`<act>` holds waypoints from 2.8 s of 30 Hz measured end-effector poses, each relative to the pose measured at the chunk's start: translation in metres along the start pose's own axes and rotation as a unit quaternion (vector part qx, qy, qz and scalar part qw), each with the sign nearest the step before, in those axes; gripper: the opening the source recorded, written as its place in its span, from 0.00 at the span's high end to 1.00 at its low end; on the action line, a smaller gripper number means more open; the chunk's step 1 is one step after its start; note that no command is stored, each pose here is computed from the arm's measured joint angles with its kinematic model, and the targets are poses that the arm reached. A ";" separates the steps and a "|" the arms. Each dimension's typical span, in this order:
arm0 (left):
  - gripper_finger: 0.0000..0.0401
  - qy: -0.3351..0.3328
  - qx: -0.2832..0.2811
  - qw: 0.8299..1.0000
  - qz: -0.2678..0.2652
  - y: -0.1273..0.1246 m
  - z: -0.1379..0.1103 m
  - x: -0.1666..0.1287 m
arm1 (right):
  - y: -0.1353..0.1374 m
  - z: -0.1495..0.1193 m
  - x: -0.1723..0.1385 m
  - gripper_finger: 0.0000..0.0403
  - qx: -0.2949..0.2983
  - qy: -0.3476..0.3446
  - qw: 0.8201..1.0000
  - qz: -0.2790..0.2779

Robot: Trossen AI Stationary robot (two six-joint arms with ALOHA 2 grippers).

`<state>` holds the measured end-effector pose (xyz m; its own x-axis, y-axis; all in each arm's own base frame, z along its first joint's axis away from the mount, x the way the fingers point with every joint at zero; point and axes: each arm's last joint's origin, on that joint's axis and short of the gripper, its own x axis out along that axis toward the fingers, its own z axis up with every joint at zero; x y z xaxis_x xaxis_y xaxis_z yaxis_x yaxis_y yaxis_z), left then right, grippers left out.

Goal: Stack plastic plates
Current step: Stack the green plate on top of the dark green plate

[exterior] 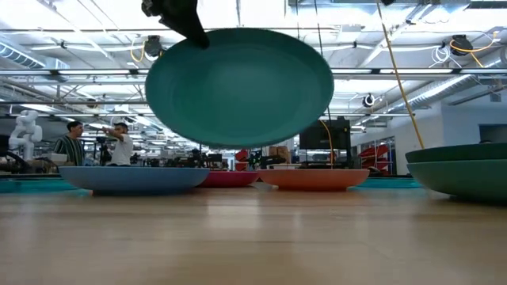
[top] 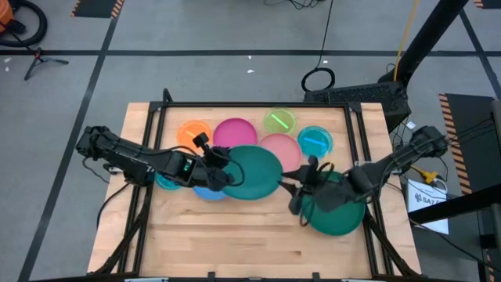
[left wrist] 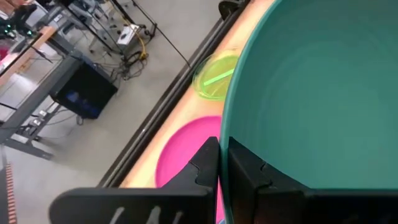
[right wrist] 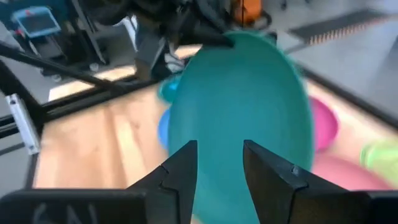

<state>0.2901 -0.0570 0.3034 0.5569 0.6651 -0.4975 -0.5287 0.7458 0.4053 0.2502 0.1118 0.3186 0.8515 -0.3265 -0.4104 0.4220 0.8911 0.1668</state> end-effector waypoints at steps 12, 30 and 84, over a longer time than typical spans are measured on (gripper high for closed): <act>0.95 -0.002 0.032 0.999 0.008 -0.005 -0.006 -0.010 | 0.020 -0.007 0.013 0.70 0.177 0.170 0.956 -0.161; 0.95 -0.004 0.020 1.000 -0.009 -0.013 -0.012 -0.022 | 0.039 -0.010 0.032 0.70 0.127 0.149 0.974 -0.110; 0.79 -0.007 0.002 1.000 -0.016 -0.014 -0.011 -0.023 | 0.009 -0.020 0.080 0.98 0.009 0.136 0.962 -0.236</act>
<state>0.2779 -0.0834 0.3008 0.5828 0.6416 -0.4988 -0.5086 0.7667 0.3919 0.3161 0.0998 0.2695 0.4516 -0.5968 -0.6633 0.7490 0.6575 -0.0817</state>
